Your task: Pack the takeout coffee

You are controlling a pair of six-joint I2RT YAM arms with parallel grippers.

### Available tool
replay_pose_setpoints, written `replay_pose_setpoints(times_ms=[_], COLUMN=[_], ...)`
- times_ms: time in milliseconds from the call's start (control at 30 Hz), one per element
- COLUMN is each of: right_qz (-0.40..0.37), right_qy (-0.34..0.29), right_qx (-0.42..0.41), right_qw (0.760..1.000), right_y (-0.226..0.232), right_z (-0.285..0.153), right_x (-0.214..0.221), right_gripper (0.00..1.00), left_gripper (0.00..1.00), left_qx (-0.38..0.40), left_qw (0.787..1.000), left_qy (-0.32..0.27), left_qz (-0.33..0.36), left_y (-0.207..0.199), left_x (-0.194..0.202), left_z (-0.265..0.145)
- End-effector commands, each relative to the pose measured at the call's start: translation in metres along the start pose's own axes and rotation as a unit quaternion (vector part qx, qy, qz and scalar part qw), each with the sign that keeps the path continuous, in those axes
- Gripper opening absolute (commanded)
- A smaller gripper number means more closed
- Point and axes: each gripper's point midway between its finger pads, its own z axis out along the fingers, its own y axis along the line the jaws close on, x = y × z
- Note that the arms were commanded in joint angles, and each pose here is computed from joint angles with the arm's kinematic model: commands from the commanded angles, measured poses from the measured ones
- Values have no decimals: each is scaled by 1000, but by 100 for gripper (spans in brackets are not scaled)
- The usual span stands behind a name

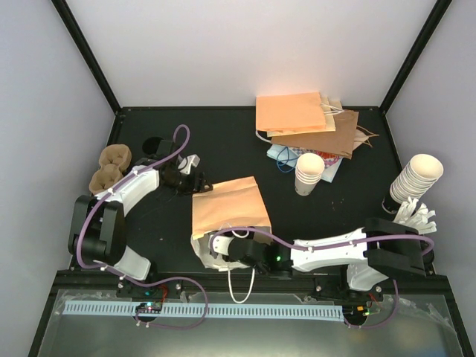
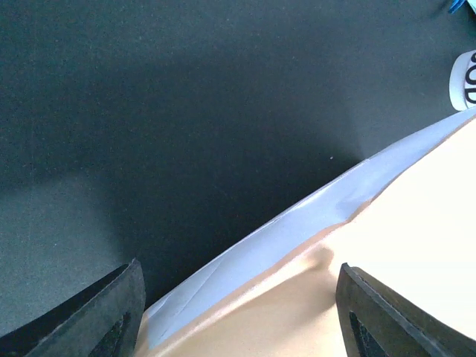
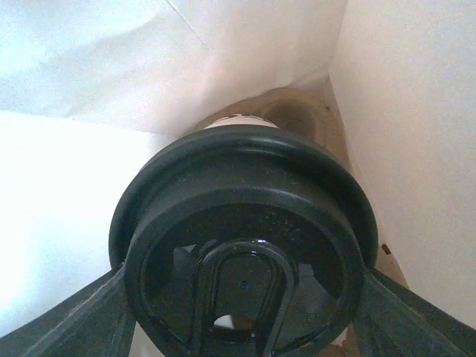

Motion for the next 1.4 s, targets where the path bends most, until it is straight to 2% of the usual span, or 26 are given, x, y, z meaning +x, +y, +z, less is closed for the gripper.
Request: replay_pose_setpoints(times_ms=[0, 133, 367, 900, 1367], right_qz=[10, 19, 9, -5, 36], right_qy=[7, -3, 16, 36, 39], right_qx=[33, 31, 43, 35, -30], right_qw=[999, 999, 999, 999, 998], right_y=[-19, -26, -32, -30, -20], right_z=[2, -8, -8, 18, 27], right_x=[-5, -8, -4, 0, 2], right_gripper=[76, 76, 76, 76, 76], left_gripper=[73, 72, 69, 60, 50], left_qx=[9, 9, 7, 17, 43], left_qw=[1000, 1000, 1000, 1000, 999], left_qy=[5, 4, 7, 21, 26], left_qz=[-2, 2, 9, 8, 18], left_y=[-1, -2, -1, -2, -10], left_x=[2, -1, -4, 5, 13], left_z=[2, 2, 4, 6, 5])
